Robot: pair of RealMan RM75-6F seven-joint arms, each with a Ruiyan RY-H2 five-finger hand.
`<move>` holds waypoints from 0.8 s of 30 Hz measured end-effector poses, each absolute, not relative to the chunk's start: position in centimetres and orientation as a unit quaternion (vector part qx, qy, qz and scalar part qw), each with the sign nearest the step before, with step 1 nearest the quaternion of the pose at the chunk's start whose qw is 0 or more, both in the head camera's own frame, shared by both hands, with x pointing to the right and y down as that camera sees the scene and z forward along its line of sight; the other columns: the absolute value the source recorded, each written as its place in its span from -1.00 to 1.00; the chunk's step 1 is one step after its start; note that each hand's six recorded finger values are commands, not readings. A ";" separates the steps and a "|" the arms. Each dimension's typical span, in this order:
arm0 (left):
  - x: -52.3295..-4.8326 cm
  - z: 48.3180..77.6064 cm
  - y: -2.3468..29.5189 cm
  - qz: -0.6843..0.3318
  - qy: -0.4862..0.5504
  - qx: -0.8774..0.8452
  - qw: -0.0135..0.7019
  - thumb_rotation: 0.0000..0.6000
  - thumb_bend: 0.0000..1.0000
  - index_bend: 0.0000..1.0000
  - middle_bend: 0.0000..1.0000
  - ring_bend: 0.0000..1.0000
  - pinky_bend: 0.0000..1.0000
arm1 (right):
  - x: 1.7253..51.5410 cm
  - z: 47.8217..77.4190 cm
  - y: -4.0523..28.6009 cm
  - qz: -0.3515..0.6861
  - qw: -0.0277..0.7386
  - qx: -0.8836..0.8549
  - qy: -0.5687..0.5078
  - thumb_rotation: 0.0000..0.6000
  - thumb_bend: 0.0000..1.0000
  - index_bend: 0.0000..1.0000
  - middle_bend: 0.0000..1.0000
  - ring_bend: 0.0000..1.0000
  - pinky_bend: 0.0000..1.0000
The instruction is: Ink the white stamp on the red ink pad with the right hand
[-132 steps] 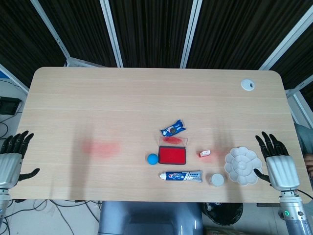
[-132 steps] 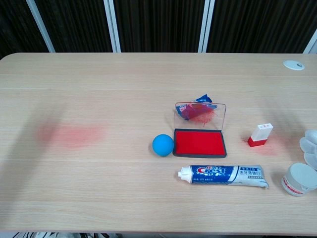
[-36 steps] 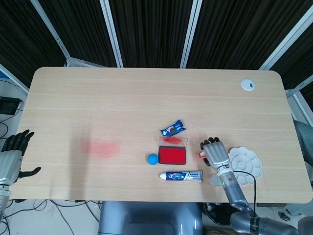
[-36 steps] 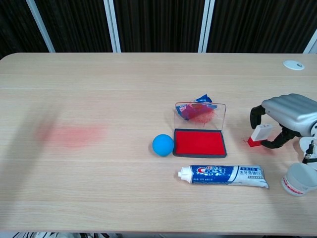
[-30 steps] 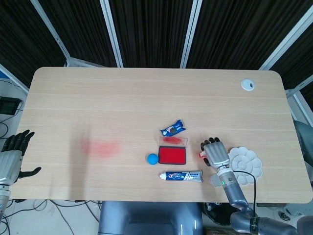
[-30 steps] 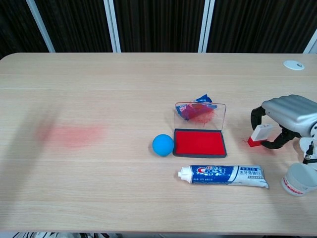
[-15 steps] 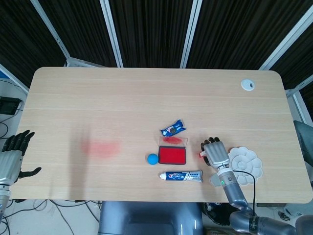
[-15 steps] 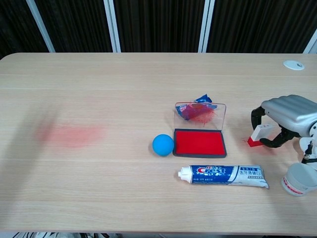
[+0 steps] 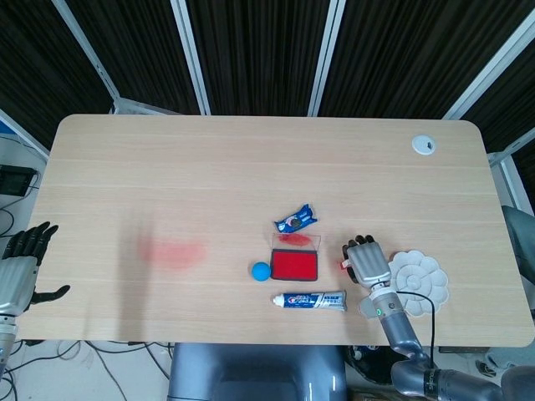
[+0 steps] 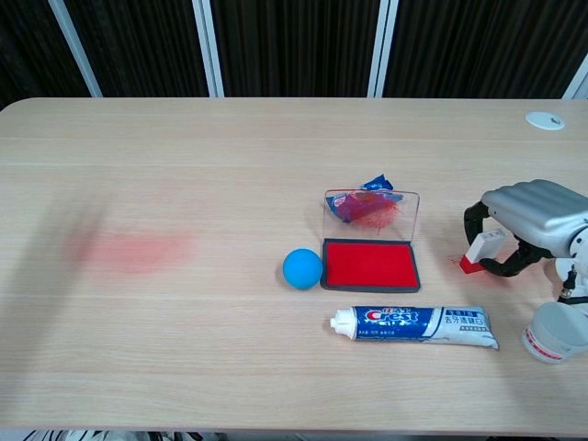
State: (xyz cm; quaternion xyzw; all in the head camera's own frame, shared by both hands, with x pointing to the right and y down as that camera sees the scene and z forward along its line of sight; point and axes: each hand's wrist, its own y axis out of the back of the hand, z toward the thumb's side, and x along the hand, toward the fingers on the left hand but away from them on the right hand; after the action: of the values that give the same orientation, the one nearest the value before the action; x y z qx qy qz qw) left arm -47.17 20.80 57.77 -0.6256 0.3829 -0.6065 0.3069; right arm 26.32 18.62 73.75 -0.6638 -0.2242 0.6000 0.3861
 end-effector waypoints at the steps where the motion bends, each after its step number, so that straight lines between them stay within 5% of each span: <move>1: -47.2 57.8 20.8 -0.607 0.383 -0.626 0.307 1.00 -0.95 -1.00 -1.00 -1.00 -1.00 | 26.3 73.8 18.6 0.600 0.386 -0.664 -0.224 1.00 -0.09 0.10 -0.16 -0.45 -0.44; 12: -47.2 57.8 20.8 -0.609 0.381 -0.625 0.305 1.00 -0.95 -1.00 -1.00 -1.00 -1.00 | 26.2 73.5 18.7 0.595 0.390 -0.665 -0.228 1.00 0.13 0.23 -0.04 -0.36 -0.40; 24: -47.2 57.8 20.8 -0.610 0.381 -0.625 0.304 1.00 -0.95 -1.00 -1.00 -1.00 -1.00 | 25.6 72.6 18.4 0.575 0.402 -0.670 -0.243 1.00 0.26 0.40 0.14 -0.10 -0.14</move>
State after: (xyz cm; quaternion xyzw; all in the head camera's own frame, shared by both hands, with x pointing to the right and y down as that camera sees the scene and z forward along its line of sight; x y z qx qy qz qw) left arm -47.21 20.79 57.81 -0.6247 0.3812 -0.6097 0.3044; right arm 25.55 18.43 72.59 -0.6704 -0.2428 0.5745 0.4018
